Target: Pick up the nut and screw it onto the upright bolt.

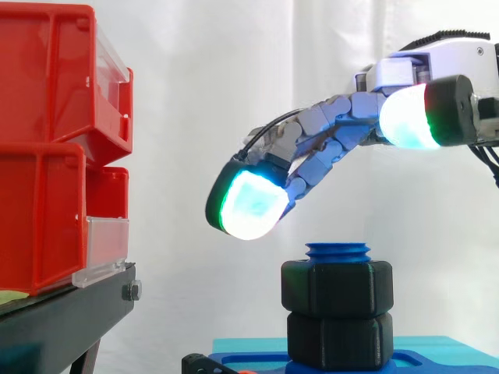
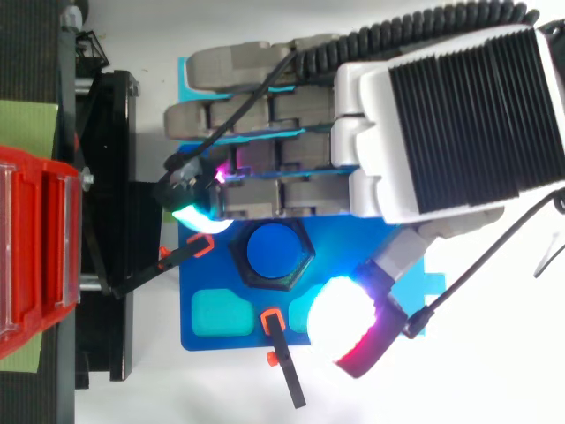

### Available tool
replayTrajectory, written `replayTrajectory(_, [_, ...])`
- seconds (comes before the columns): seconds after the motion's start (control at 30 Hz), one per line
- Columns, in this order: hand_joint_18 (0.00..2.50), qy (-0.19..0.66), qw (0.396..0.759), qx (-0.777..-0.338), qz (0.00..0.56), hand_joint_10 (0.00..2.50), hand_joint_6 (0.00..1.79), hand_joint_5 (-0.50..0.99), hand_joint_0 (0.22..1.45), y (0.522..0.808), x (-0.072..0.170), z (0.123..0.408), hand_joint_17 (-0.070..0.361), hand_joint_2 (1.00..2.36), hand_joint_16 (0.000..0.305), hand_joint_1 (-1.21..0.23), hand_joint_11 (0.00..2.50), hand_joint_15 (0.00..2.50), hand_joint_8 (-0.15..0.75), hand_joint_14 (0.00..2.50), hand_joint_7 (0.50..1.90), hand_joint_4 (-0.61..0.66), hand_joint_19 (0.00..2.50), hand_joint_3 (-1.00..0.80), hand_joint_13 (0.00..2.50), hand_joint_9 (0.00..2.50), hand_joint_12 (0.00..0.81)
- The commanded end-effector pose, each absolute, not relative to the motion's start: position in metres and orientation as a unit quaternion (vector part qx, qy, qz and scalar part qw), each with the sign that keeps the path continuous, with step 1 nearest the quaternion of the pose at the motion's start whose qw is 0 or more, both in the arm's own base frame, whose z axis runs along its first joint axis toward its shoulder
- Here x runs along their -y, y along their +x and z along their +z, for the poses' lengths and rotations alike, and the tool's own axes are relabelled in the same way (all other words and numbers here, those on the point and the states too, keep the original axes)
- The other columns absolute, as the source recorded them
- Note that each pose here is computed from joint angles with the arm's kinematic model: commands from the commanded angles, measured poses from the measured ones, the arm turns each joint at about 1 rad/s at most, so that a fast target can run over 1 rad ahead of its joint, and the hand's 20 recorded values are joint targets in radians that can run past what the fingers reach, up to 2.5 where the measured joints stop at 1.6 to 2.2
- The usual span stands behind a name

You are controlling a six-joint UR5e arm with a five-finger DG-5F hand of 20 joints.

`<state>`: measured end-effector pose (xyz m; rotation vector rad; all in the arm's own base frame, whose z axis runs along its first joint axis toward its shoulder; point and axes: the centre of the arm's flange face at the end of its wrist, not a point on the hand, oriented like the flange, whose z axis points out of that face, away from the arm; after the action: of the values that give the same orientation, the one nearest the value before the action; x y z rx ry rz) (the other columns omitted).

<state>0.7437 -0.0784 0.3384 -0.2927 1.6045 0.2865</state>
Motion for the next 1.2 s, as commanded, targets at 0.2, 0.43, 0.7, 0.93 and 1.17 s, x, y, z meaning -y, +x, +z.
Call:
replayTrajectory(0.2, [0.0, -0.124, 0.685, -0.704, 0.136, 0.0, 0.5, -0.17, 0.48, 0.746, 0.057, 0.318, 0.095, 1.0, 0.042, 0.07, 0.0, 0.0, 0.193, 0.0, 0.64, 0.12, 0.0, -0.5, 0.0, 0.2, 0.344])
replayTrajectory(0.43, [0.0, -0.121, 0.685, -0.706, 0.133, 0.0, 0.5, -0.14, 0.48, 0.747, 0.05, 0.318, 0.096, 1.0, 0.043, 0.08, 0.0, 0.0, 0.203, 0.0, 0.76, 0.14, 0.0, -0.5, 0.0, 0.2, 0.347])
replayTrajectory(0.7, [0.0, -0.12, 0.669, -0.721, 0.135, 0.0, 0.5, -0.12, 0.48, 0.749, 0.049, 0.299, 0.096, 1.0, 0.043, 0.07, 0.0, 0.0, 0.211, 0.0, 0.84, 0.15, 0.0, -0.5, 0.0, 0.22, 0.347])
replayTrajectory(0.93, [0.0, -0.107, 0.668, -0.722, 0.149, 0.0, 0.5, -0.09, 0.49, 0.752, 0.056, 0.287, 0.094, 1.0, 0.042, 0.03, 0.0, 0.0, 0.22, 0.0, 0.98, 0.19, 0.0, -0.5, 0.04, 0.28, 0.345])
replayTrajectory(1.17, [0.0, -0.106, 0.667, -0.723, 0.149, 0.0, 0.5, -0.08, 0.49, 0.751, 0.06, 0.287, 0.092, 1.0, 0.041, 0.02, 0.0, 0.0, 0.23, 0.0, 1.09, 0.21, 0.0, -0.5, 0.07, 0.31, 0.34])
